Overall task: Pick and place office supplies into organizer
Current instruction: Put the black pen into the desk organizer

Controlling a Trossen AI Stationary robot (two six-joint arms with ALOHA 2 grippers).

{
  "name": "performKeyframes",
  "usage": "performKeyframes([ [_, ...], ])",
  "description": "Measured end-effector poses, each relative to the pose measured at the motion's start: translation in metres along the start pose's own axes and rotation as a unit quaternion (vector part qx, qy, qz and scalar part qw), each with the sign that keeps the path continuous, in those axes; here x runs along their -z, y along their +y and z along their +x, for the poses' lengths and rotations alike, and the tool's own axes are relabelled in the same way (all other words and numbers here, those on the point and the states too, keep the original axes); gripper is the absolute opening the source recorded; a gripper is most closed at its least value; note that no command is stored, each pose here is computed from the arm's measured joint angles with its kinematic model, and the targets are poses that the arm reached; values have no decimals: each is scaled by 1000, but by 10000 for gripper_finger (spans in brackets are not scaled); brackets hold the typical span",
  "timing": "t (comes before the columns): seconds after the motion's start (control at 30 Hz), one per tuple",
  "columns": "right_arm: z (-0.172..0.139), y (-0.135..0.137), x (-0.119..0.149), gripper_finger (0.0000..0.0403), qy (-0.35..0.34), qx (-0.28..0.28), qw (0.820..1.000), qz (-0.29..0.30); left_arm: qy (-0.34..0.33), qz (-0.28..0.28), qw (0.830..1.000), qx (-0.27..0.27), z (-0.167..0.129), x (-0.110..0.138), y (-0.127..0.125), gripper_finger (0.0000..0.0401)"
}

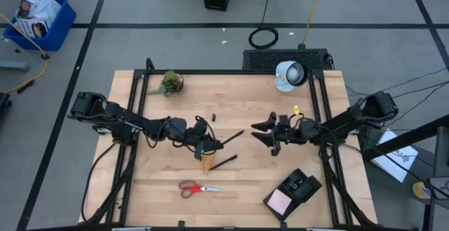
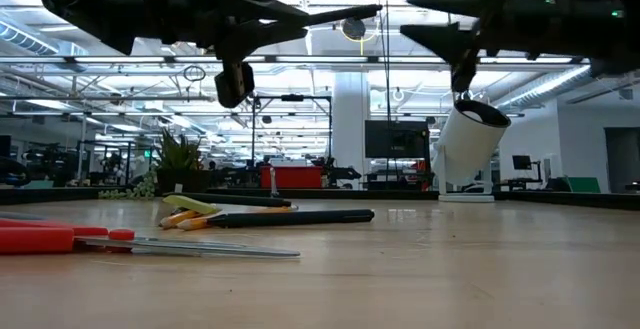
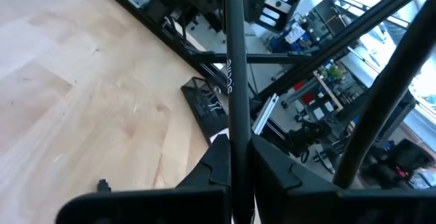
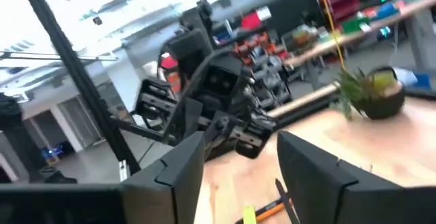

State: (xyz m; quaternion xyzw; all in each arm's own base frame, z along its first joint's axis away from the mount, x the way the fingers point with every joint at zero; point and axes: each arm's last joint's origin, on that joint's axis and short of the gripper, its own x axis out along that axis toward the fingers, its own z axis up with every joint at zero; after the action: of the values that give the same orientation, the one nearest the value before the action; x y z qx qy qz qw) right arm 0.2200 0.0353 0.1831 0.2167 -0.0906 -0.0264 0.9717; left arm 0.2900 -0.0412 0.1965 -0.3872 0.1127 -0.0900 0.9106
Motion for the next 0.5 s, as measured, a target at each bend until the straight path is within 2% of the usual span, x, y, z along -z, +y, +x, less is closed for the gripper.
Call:
performKeyframes([
  [0.13, 15, 0, -4, 202, 16, 19, 999, 25, -3, -1, 1000, -1, 0, -2, 2, 33],
  [0.23, 25, 2, -4, 211, 27, 26, 999, 14, -5, 0, 1000, -1, 0, -3, 2, 34],
  [0.4, 41, 10, -3, 207, 45, -21, 999, 15, -4, 3, 1000, -1, 0, -3, 2, 28],
  [0.5, 49, 10, 2, 199, 53, -19, 998, 19, -5, 4, 1000, 0, 0, -3, 2, 27],
])
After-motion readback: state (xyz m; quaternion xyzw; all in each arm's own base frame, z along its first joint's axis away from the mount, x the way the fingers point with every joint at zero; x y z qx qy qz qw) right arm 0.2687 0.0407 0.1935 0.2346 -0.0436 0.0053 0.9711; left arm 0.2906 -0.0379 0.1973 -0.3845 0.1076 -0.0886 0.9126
